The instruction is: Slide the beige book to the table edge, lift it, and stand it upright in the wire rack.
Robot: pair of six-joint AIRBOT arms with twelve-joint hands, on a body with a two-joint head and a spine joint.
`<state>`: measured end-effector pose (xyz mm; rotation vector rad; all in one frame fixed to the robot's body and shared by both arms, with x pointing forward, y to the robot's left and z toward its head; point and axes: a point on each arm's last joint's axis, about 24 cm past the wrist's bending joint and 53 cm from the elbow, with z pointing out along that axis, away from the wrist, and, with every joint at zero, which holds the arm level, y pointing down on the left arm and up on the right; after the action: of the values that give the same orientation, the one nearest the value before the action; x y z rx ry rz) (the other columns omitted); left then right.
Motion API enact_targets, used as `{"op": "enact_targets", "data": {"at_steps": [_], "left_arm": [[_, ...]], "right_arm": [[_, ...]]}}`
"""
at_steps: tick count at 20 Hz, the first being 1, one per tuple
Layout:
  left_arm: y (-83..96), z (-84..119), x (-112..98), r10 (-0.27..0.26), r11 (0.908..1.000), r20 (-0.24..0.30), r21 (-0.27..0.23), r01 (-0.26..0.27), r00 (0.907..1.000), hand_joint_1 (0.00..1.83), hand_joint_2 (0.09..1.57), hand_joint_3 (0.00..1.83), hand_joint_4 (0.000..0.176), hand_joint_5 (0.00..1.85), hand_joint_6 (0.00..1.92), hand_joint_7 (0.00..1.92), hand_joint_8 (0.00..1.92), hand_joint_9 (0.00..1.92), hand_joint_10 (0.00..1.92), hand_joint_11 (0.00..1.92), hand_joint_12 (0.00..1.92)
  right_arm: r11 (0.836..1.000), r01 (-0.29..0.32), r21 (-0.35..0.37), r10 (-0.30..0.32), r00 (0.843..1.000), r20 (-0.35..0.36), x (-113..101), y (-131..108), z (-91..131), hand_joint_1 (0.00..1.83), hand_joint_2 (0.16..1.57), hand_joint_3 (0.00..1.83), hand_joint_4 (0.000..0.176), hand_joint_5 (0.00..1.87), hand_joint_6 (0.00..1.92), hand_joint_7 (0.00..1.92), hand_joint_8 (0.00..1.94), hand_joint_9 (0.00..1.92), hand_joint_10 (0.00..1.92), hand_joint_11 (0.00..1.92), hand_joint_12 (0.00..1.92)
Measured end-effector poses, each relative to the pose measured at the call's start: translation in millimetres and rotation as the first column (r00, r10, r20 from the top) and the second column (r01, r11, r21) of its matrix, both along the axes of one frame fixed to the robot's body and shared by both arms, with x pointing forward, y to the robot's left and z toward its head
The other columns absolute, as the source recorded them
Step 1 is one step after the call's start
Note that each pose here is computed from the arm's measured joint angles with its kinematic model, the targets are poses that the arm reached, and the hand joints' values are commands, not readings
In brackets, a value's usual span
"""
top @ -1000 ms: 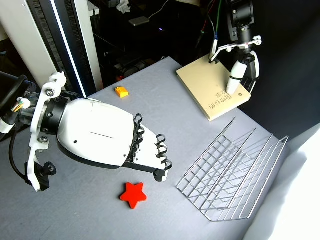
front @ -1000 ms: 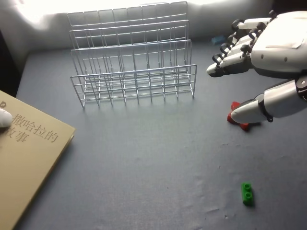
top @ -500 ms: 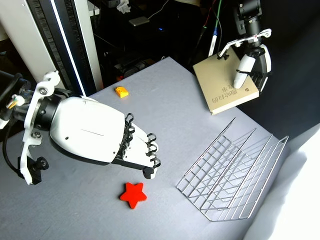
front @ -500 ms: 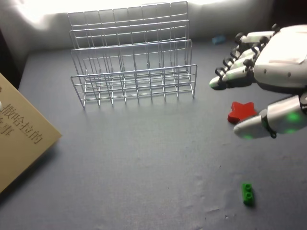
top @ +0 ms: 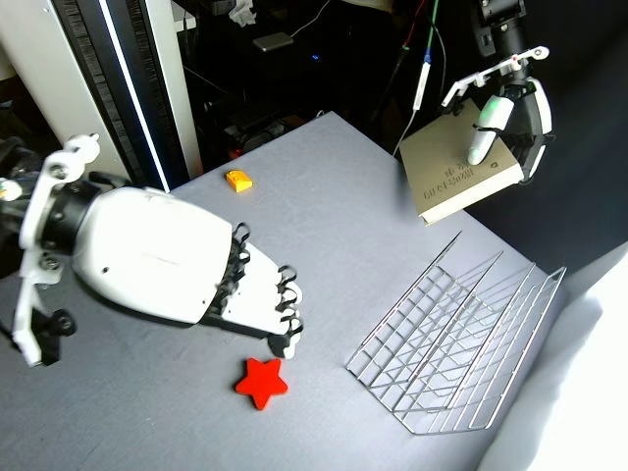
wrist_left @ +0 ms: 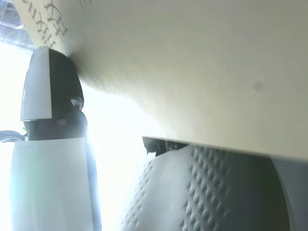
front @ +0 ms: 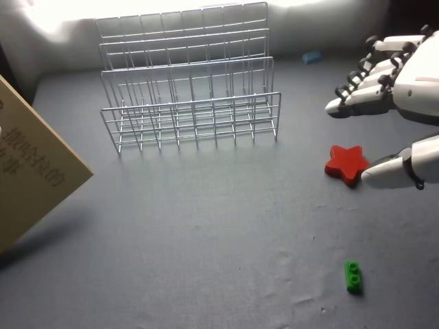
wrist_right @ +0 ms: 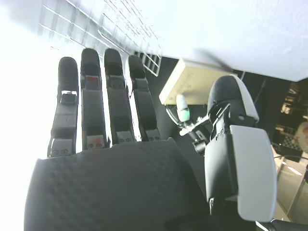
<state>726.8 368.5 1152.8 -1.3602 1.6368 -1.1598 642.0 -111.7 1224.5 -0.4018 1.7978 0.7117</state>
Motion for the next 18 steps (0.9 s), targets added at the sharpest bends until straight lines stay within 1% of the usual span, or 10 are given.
{"op": "enact_targets", "data": {"at_steps": [2,3,4,6,8,10,12,15,16,18], "left_arm": [[0.2,9,3,-0.025,0.9991,0.046,0.036,0.023,0.9986,1.35,1.18,0.00,0.000,0.79,1.10,0.83,1.27,0.87,1.39,0.81,1.38],[2.4,15,5,-0.039,0.9973,0.073,0.065,0.034,0.9966,1.35,1.18,0.00,0.000,0.79,1.09,0.82,1.28,0.87,1.39,0.80,1.39],[2.6,17,6,-0.044,0.9963,0.080,0.077,0.038,0.9958,1.35,1.18,0.00,0.000,0.79,1.09,0.82,1.28,0.87,1.39,0.80,1.39],[4.6,24,8,-0.062,0.9923,0.115,0.114,0.049,0.9915,1.35,1.19,0.00,0.000,0.78,1.13,0.81,1.29,0.85,1.41,0.78,1.40],[3.6,35,10,-0.073,0.9907,0.160,0.126,0.053,0.9845,1.35,1.19,0.00,0.000,0.76,1.14,0.81,1.30,0.86,1.41,0.80,1.39],[3.6,48,12,-0.081,0.9901,0.208,0.129,0.055,0.9747,1.35,1.18,0.00,0.000,0.77,1.15,0.82,1.27,0.89,1.36,0.85,1.32],[6.0,65,13,-0.108,0.9835,0.272,0.170,0.063,0.9561,1.35,1.18,0.00,0.000,0.75,1.15,0.81,1.29,0.88,1.38,0.84,1.34],[7.2,83,13,-0.135,0.9754,0.335,0.211,0.065,0.9327,1.35,1.18,0.00,0.000,0.75,1.15,0.82,1.29,0.88,1.38,0.84,1.34],[7.4,88,13,-0.147,0.9704,0.353,0.233,0.065,0.9241,1.35,1.19,0.00,0.000,0.75,1.14,0.81,1.31,0.86,1.41,0.81,1.38],[8.7,99,12,-0.179,0.9516,0.396,0.302,0.057,0.9007,1.34,1.20,0.00,0.000,0.73,1.19,0.78,1.34,0.84,1.43,0.80,1.38]], "right_arm": [[1.000,0.002,0.000,-0.002,1.000,0.001,0,0,0,0.19,1.14,0.00,0.000,0.33,0.00,0.37,0.00,0.35,0.00,0.00,0.85],[1.000,-0.001,-0.001,0.001,1.000,0.001,0,1,0,0.19,1.13,0.00,0.000,0.36,0.01,0.40,0.01,0.38,0.01,0.00,0.90],[1.000,-0.003,-0.001,0.003,1.000,0.001,-1,1,0,0.19,1.13,0.00,0.000,0.36,0.01,0.40,0.01,0.38,0.01,0.00,0.90],[1.000,-0.008,-0.001,0.008,1.000,0.001,-1,3,0,0.21,1.13,0.00,0.000,0.35,0.00,0.38,0.00,0.36,0.00,0.00,0.83],[1.000,-0.014,-0.001,0.014,1.000,-0.001,-2,5,-1,0.20,1.14,0.00,0.000,0.33,0.00,0.37,0.00,0.35,0.00,0.00,0.83],[1.000,-0.017,0.000,0.017,1.000,-0.001,-2,6,-1,0.18,1.14,0.00,0.000,0.36,0.01,0.39,0.01,0.37,0.01,0.00,0.83],[1.000,-0.016,-0.001,0.016,1.000,0.000,-2,6,-1,0.21,1.13,0.00,0.000,0.36,0.00,0.40,0.00,0.39,0.00,0.00,0.86],[1.000,-0.015,0.000,0.015,1.000,-0.001,-2,6,-1,0.17,1.14,0.00,0.000,0.34,0.00,0.37,0.00,0.36,0.00,0.00,0.85],[1.000,-0.016,-0.001,0.016,1.000,-0.001,-2,6,-1,0.17,1.14,0.00,0.000,0.33,0.00,0.36,0.00,0.35,0.00,0.00,0.83],[1.000,-0.016,-0.001,0.016,1.000,-0.001,-2,6,-1,0.17,1.15,0.00,0.000,0.33,0.00,0.35,0.00,0.34,0.00,0.00,0.85]]}}
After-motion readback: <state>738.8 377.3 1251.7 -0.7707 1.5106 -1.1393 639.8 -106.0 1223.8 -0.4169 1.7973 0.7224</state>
